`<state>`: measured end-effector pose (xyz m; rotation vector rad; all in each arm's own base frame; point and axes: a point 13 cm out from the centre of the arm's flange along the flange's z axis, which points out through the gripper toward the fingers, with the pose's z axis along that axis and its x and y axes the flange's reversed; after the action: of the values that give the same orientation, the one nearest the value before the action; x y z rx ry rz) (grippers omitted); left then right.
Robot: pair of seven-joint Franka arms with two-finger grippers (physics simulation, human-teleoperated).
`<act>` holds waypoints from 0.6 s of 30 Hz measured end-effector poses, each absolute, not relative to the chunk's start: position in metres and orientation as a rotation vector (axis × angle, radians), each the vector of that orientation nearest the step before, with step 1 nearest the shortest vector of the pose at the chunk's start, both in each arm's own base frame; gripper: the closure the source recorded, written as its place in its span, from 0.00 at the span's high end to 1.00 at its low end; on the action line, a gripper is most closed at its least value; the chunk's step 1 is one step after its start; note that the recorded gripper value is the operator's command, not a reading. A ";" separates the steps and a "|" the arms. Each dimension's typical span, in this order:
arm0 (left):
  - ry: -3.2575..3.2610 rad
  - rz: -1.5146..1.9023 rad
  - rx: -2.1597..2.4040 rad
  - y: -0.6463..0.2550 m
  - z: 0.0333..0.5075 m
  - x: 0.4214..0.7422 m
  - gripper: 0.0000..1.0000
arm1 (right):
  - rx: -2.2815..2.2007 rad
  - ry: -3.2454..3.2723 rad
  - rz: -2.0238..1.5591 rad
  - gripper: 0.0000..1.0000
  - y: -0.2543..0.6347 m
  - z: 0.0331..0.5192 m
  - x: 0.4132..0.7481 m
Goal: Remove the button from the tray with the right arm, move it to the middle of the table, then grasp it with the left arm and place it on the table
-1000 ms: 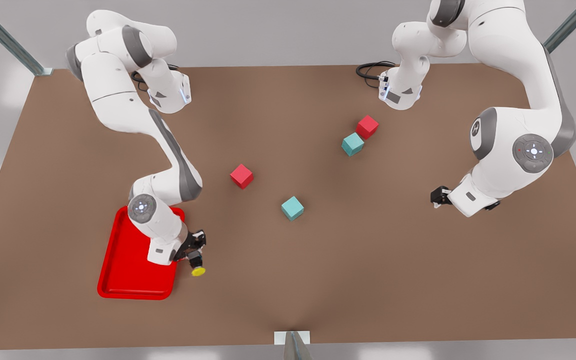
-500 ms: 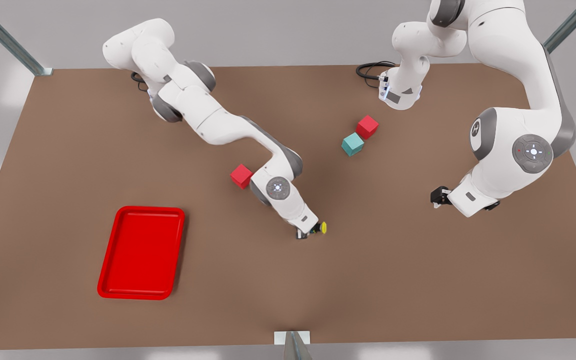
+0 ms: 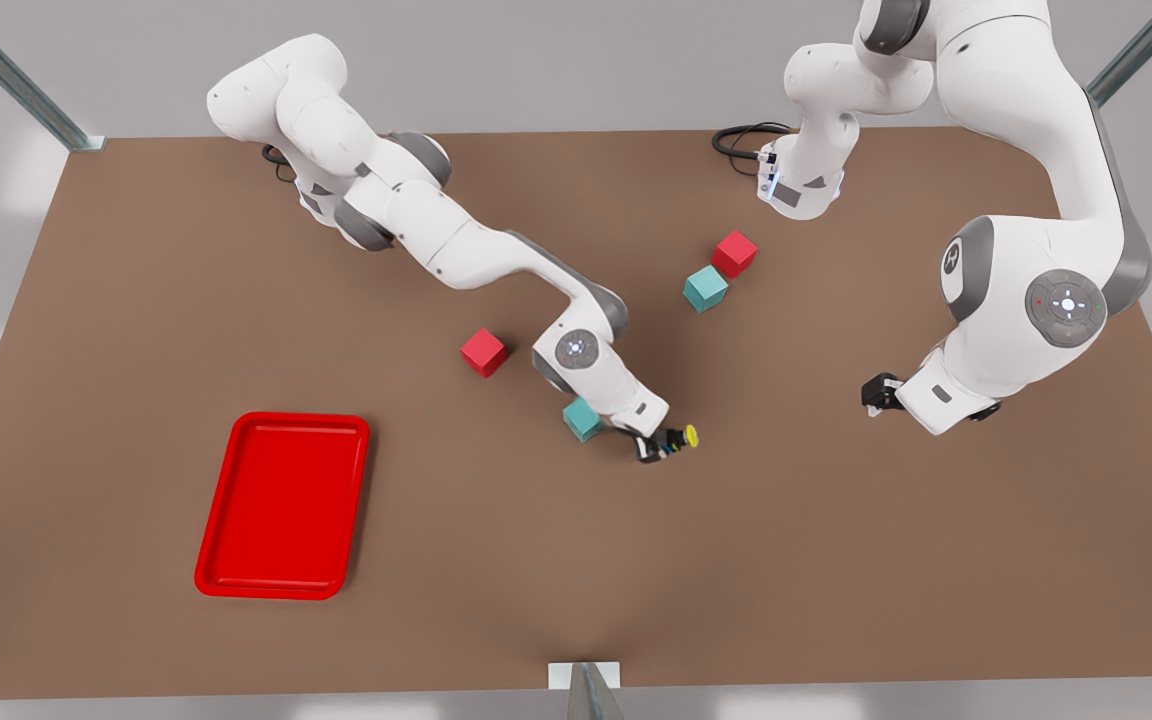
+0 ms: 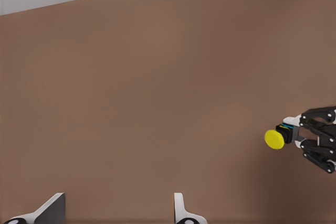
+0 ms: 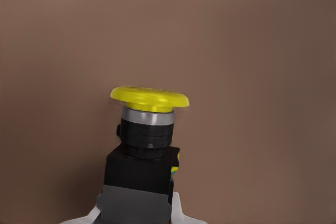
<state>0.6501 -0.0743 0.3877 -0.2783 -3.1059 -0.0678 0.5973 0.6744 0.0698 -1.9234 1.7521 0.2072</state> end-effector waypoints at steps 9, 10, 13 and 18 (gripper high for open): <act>-3.107 -0.068 -0.275 -0.073 0.388 0.650 1.00 | -1.632 1.800 0.314 1.00 0.700 0.176 0.617; -3.106 -0.068 -0.274 -0.072 0.388 0.650 1.00 | -1.616 1.820 0.307 1.00 0.685 0.207 0.628; -3.106 -0.068 -0.274 -0.072 0.387 0.651 1.00 | -1.572 1.989 0.186 1.00 0.544 0.285 0.665; -3.106 -0.068 -0.272 -0.071 0.387 0.651 1.00 | -1.264 2.362 -0.019 1.00 0.287 0.425 0.713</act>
<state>0.6508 -0.0714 0.3870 -0.2717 -3.1063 -0.0678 0.7134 0.2869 0.4253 -1.2636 2.3617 -0.0188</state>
